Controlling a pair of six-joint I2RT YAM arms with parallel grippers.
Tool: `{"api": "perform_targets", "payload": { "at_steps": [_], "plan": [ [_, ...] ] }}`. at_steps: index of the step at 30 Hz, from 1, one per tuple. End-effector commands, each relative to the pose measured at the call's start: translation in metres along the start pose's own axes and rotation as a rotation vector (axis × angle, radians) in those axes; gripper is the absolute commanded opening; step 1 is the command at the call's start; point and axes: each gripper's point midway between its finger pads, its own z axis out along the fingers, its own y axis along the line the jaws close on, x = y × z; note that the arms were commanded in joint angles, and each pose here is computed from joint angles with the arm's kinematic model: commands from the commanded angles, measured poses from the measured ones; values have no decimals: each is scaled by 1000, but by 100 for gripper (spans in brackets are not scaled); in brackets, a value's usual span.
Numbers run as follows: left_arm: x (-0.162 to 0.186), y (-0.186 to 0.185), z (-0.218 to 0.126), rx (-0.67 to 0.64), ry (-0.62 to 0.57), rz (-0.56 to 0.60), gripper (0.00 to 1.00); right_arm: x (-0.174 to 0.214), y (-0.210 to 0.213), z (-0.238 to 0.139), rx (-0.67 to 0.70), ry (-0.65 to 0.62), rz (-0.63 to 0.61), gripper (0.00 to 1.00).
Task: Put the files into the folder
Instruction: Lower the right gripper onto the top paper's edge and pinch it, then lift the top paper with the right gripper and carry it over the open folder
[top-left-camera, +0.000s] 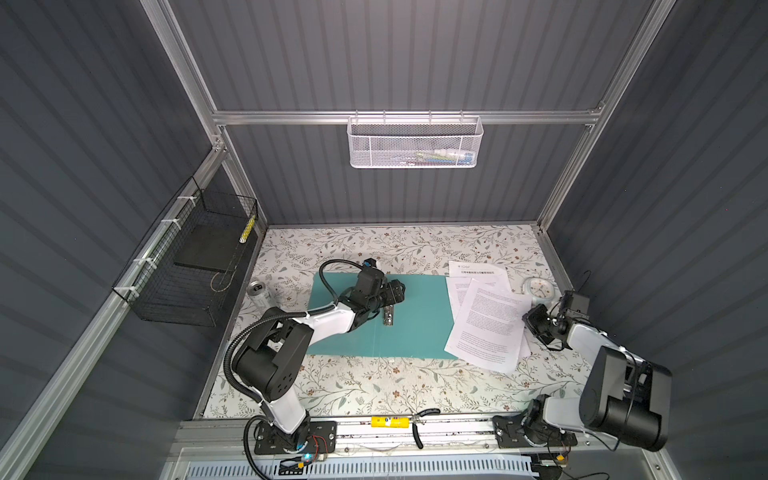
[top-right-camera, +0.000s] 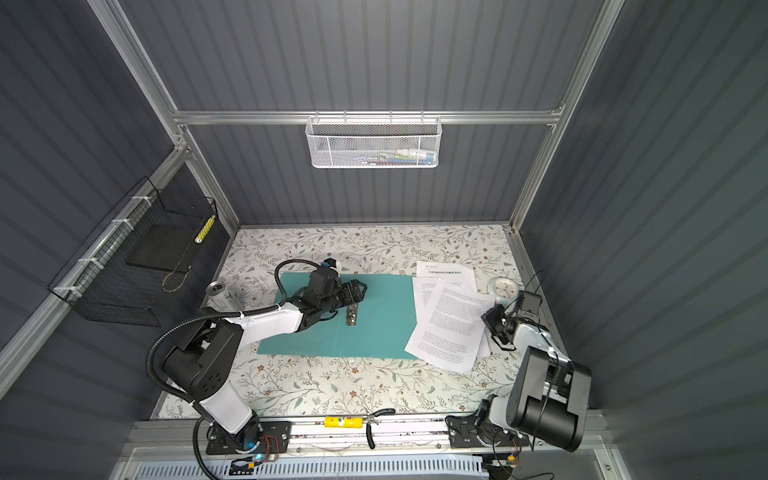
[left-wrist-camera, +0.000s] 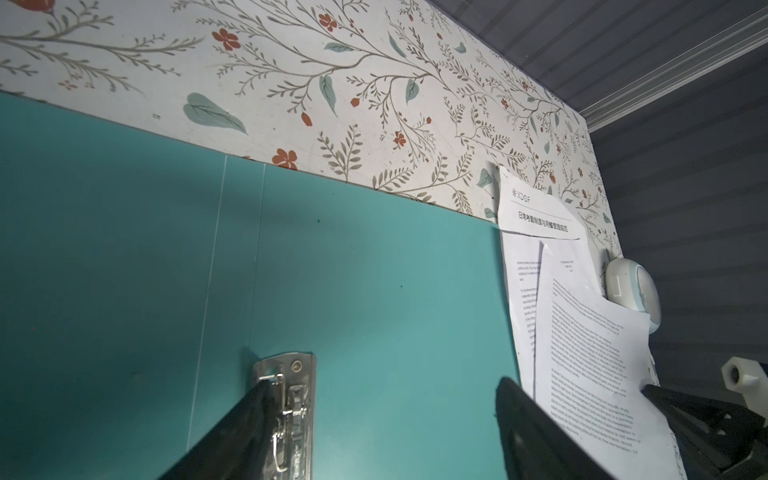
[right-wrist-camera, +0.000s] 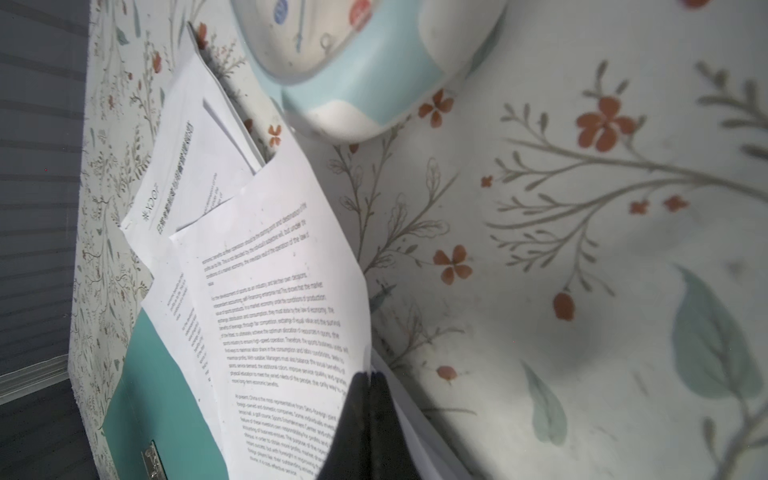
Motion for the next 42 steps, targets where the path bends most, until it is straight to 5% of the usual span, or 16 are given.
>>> {"api": "perform_targets", "payload": {
  "at_steps": [1, 10, 22, 31, 42],
  "plan": [
    [-5, 1, -6, -7, -10, 9, 84, -1, 11, -11, -46, -20, -24, 0],
    [-22, -12, -25, 0, -39, 44, 84, 5, 69, -55, -237, -61, -119, 0],
    [-44, -19, -96, -25, -91, 76, 85, 37, 199, -130, -442, -74, -352, 0],
    [-43, 7, -134, -147, -128, 97, 87, 79, 294, -138, -625, 18, -483, 0],
    [-73, 19, -188, -222, -346, 165, 82, 139, 399, -126, -787, 171, -575, 0]
  ]
}}
